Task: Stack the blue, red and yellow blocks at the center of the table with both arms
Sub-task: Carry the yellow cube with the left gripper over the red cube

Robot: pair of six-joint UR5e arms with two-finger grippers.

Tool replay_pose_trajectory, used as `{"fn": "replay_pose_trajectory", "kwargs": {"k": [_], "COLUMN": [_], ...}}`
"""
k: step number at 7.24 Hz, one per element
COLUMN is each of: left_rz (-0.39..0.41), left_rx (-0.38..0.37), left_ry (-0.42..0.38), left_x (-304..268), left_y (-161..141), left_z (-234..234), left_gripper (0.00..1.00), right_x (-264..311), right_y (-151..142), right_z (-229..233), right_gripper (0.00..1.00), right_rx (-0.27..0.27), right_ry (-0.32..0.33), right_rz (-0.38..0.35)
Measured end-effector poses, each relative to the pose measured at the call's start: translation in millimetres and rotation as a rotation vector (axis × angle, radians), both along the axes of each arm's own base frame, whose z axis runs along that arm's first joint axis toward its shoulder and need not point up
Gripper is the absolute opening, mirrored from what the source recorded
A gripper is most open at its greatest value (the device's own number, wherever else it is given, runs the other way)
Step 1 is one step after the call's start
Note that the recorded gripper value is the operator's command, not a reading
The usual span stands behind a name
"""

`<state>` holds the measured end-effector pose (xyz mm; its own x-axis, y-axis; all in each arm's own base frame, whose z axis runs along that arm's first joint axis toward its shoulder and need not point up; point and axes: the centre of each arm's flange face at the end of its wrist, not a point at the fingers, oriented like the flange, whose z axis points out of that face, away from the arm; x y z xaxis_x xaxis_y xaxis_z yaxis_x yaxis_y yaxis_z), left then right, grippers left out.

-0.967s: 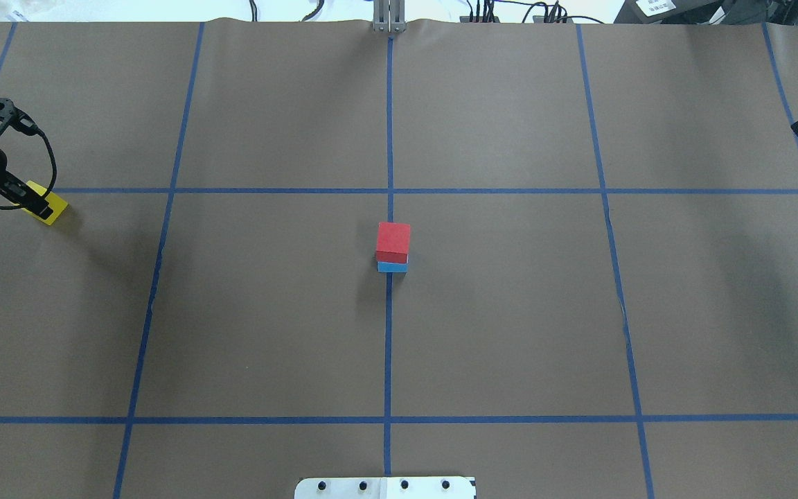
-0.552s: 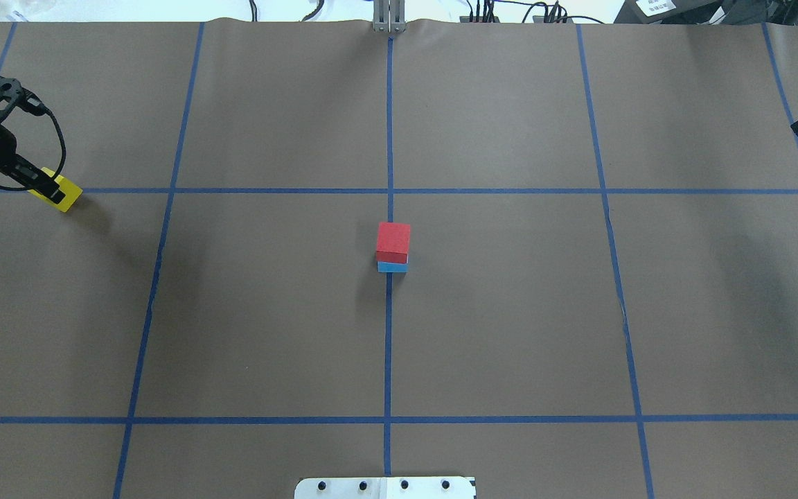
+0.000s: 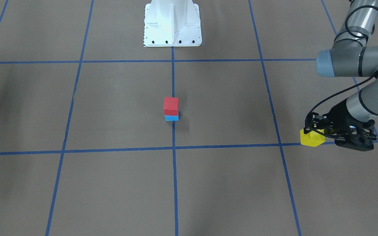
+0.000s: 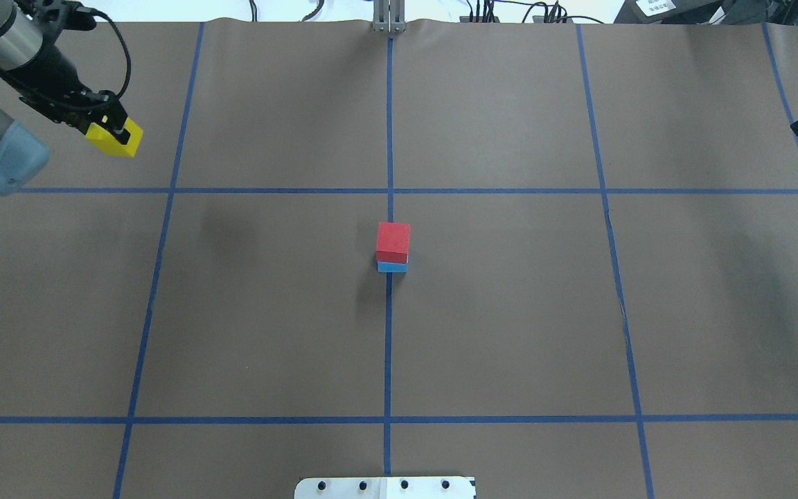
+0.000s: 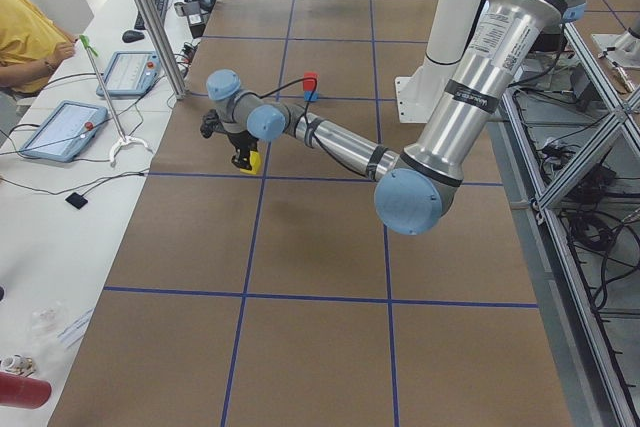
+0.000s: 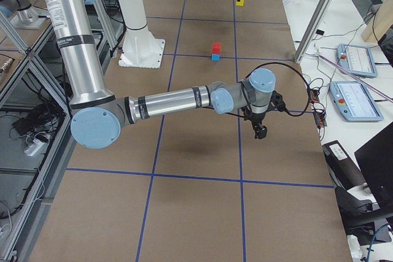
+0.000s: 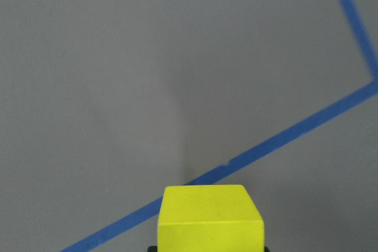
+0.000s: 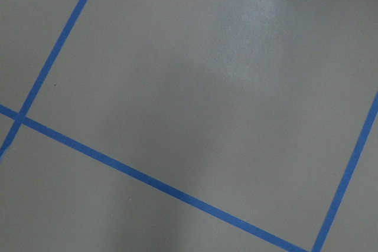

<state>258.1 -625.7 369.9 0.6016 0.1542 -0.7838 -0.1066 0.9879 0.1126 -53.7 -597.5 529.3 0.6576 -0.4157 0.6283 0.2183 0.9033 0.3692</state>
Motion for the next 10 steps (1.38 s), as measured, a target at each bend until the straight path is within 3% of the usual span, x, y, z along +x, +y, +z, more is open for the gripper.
{"fn": "replay_pose_trajectory", "kwargs": {"k": [3,5,8,10], "left_rz": [-0.079,-0.087,-0.085,-0.083], "left_rx": [-0.153,-0.189,-0.102,-0.086], "left_ry": [0.007,-0.013,-0.084,-0.113], "left_x": [125.6,206.3,288.9,310.6], "left_y": [41.9,91.7,148.4,156.4], "left_z": [-148.5,-244.1,-284.6,-284.9], "left_gripper": [0.0,0.0,0.0,0.0], "right_x": [0.0,0.0,0.1,0.0], "right_y": [0.0,0.0,0.4,-0.1], "right_z": [-0.3,-0.6,-0.3,-1.0], "right_gripper": [1.0,1.0,1.0,1.0], "right_rx": [0.001,0.002,0.002,0.003], "right_ry": [0.0,0.0,0.0,-0.001], "right_rz": [0.0,0.0,0.0,0.0]}}
